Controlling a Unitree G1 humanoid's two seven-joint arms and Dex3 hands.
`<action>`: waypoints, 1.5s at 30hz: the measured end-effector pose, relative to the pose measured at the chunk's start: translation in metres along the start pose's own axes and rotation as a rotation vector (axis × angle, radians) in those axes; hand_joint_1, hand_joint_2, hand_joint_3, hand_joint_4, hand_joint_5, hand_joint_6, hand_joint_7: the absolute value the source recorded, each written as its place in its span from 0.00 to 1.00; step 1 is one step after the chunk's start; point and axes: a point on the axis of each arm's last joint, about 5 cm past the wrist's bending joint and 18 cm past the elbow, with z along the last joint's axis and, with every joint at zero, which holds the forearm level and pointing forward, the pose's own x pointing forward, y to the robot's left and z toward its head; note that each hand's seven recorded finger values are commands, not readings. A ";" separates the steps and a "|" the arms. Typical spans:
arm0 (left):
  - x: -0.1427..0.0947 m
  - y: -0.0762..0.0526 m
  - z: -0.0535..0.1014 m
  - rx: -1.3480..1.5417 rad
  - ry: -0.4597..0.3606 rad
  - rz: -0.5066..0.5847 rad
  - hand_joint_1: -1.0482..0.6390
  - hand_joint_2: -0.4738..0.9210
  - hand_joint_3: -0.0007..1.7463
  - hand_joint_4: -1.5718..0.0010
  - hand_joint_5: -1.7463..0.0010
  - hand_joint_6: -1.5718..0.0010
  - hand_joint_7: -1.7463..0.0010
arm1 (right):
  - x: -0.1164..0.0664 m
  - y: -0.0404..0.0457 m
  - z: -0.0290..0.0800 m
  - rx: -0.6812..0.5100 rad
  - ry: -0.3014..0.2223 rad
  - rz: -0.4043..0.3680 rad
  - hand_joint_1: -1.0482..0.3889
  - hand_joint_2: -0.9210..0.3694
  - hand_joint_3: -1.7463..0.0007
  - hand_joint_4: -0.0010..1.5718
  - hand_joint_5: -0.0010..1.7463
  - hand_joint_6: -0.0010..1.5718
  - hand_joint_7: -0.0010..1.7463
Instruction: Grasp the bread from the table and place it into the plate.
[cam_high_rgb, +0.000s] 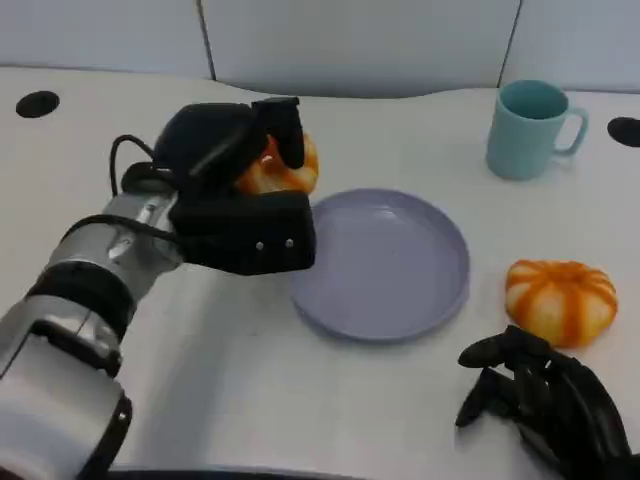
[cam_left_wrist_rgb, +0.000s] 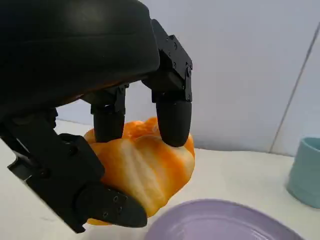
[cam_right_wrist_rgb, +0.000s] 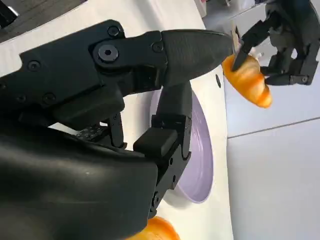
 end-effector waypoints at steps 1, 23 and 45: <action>0.002 0.000 0.004 0.001 -0.013 -0.004 0.54 0.76 0.36 0.42 0.00 0.56 0.00 | 0.000 0.0000 0.000 -0.001 -0.001 0.001 0.45 0.00 0.79 0.42 0.87 0.44 0.60; 0.019 -0.037 0.059 0.030 -0.181 -0.173 0.50 0.59 0.67 0.34 0.00 0.49 0.00 | 0.001 0.0034 -0.001 0.001 0.003 0.019 0.45 0.00 0.79 0.41 0.86 0.43 0.59; 0.017 -0.046 0.060 0.150 -0.157 -0.233 0.20 0.99 0.03 0.88 0.17 0.87 0.32 | 0.000 0.0043 -0.001 0.004 0.004 0.021 0.44 0.00 0.80 0.43 0.85 0.43 0.61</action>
